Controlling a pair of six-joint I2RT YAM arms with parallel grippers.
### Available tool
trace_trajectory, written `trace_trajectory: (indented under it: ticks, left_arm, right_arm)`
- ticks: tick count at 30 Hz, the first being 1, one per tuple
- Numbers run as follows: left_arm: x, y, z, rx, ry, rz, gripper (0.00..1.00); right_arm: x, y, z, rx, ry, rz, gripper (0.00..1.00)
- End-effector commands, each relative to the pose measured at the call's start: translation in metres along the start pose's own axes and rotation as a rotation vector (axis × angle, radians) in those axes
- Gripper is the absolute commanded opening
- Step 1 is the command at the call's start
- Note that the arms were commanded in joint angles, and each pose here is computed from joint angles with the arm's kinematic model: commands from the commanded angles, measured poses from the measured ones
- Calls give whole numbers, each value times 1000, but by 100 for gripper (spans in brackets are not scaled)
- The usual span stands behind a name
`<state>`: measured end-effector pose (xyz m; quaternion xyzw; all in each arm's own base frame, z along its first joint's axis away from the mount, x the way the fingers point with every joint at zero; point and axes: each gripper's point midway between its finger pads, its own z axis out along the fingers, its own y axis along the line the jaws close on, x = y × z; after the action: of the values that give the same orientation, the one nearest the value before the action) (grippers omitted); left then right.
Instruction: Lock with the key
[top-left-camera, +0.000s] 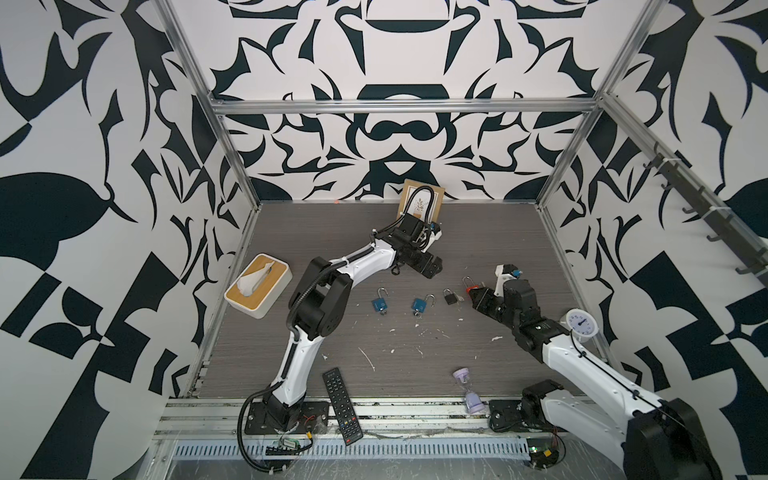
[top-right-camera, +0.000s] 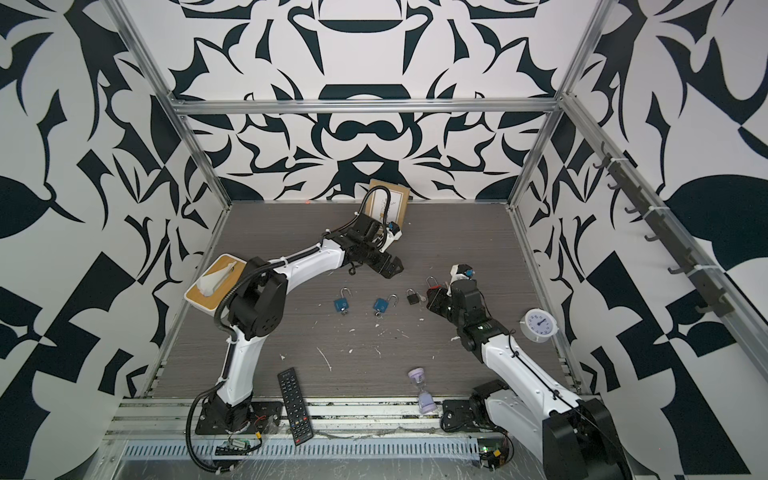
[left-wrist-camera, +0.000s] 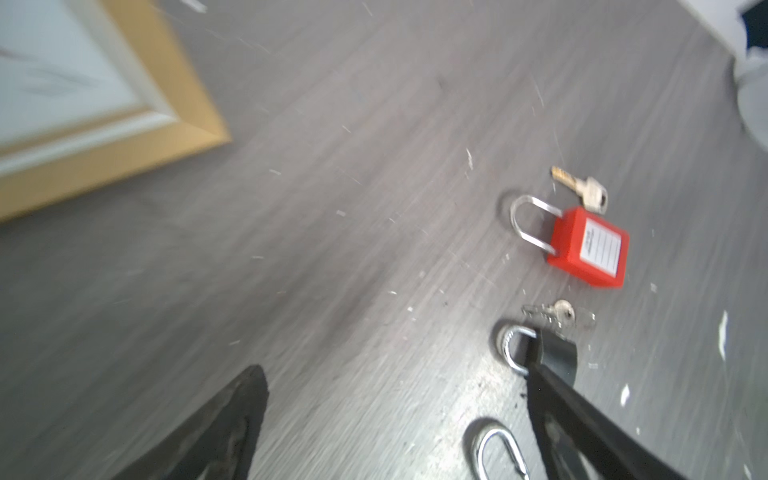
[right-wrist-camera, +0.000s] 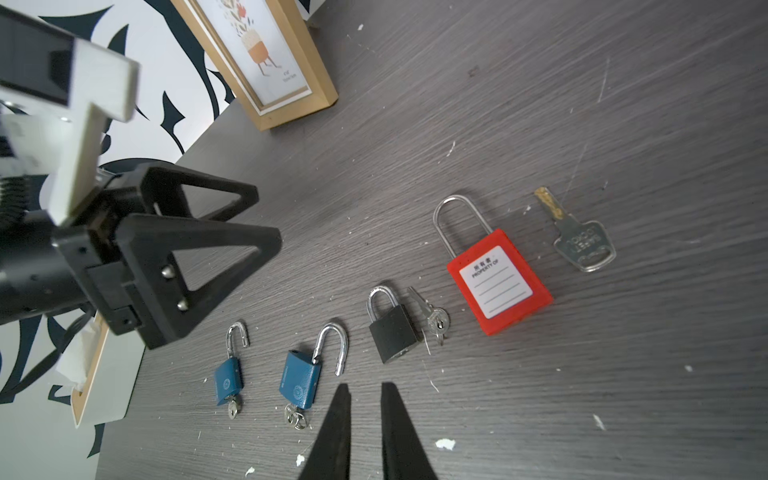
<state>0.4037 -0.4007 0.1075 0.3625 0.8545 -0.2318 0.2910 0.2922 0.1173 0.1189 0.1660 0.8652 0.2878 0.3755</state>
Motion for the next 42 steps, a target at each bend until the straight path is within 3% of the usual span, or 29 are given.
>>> trace_trajectory:
  ticks: [1, 7, 12, 18, 21, 26, 31, 35, 42]
  left_arm:
    - [-20, 7, -27, -94, -122, -76, 100]
    - [14, -12, -66, -199, -80, -66, 100]
    - [48, -37, -84, -64, -9, -90, 100]
    - [90, -39, -78, -41, 89, -126, 100]
    - [103, -39, -78, -30, 112, -159, 98]
    - [107, -30, -95, -22, 47, -249, 97]
    - [106, -12, -124, -9, -69, -375, 97]
    - [106, -3, -141, -11, -139, -415, 96]
    - [110, 9, -148, 7, -186, -466, 96]
  right_arm:
    - [-11, 19, -6, -18, -26, -66, 17]
    - [3, 34, -3, 17, 52, -188, 19]
    - [16, 42, 0, 30, 125, -240, 20]
    - [33, 41, -3, 80, 177, -271, 23]
    - [43, 39, -2, 125, 209, -287, 31]
    - [57, 52, 16, 170, 225, -282, 45]
    - [68, 71, 39, 235, 257, -172, 54]
    - [72, 86, 55, 278, 236, -179, 57]
    - [74, 77, 72, 437, 197, -175, 59]
